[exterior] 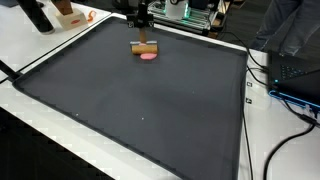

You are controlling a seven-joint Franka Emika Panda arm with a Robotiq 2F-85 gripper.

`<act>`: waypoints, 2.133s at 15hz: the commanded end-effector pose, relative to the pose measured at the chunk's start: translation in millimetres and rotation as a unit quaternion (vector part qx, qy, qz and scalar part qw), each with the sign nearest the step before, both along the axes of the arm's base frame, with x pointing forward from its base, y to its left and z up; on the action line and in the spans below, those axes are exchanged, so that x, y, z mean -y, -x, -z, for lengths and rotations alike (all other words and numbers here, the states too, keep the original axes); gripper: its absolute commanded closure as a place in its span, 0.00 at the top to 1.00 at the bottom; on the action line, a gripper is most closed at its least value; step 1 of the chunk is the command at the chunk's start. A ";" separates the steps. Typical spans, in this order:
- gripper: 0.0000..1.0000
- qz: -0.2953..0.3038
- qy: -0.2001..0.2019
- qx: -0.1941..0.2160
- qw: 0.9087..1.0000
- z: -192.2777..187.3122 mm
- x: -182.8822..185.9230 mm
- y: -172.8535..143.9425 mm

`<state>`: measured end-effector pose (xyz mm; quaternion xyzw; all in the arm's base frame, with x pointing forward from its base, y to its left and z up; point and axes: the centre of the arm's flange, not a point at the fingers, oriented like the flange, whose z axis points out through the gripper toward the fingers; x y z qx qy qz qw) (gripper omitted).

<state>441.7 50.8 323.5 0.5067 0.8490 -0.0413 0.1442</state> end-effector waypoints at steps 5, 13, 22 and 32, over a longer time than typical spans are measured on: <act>0.24 -0.022 -0.030 0.010 0.999 24.1 -2.0 -12.2; 0.24 -0.033 -0.053 0.017 0.998 23.8 0.5 -16.3; 0.24 -0.048 -0.050 0.032 0.997 23.0 -5.4 -17.0; 0.24 -0.047 -0.050 0.058 0.996 2.4 -3.9 -14.8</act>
